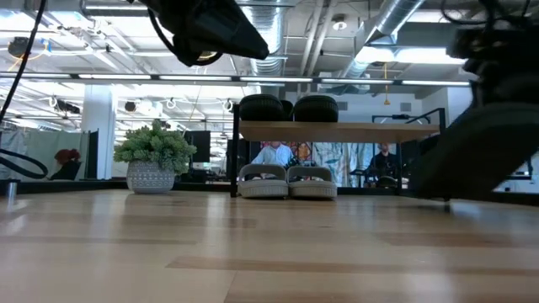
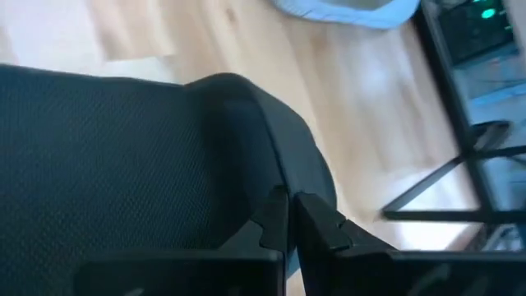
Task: Pick and place slides into the shelf
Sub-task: Put the left black slide under the shelf
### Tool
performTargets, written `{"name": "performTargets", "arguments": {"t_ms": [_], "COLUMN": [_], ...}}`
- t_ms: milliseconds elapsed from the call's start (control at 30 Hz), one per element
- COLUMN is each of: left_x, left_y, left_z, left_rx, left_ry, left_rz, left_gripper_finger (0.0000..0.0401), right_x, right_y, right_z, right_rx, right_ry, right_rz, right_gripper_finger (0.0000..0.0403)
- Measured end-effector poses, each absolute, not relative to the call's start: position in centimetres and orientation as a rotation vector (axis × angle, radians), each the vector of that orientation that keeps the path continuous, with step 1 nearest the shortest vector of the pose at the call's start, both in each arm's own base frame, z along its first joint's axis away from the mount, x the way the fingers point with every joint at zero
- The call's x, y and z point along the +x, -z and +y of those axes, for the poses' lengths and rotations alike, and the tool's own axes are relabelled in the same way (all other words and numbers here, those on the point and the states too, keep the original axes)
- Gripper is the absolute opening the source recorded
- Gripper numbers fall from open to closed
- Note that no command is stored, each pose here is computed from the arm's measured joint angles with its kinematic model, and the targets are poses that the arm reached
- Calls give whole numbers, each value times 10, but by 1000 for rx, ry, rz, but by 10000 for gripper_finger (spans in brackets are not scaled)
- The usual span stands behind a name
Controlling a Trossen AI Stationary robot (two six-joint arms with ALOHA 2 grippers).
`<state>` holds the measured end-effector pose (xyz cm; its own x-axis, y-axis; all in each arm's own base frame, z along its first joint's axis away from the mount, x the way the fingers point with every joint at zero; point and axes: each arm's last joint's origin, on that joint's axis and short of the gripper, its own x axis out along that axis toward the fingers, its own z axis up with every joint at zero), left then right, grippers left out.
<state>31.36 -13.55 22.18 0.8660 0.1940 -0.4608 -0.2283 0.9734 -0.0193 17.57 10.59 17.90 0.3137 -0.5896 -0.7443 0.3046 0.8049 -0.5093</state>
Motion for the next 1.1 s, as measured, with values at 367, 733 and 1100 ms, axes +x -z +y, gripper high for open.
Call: {"name": "performTargets", "arguments": {"t_ms": [367,733,1100], "left_x": [311,297,269], "left_y": [-218,-211,-209], "left_z": [-134,-144,-165], "left_rx": [-74,-80,-117], "left_ry": [-270,-373,-498], "left_rz": [507,533,487], "left_gripper_finger": [0,0,0], "right_x": [208,233,245], "right_y": [-179,-181,-182], "right_z": [58,10,-20], "right_rx": [-321,-322,-277], "right_ry": [589,531,477], "right_rz": [1110,1139,1118], "right_gripper_finger": [1,0,0]}}
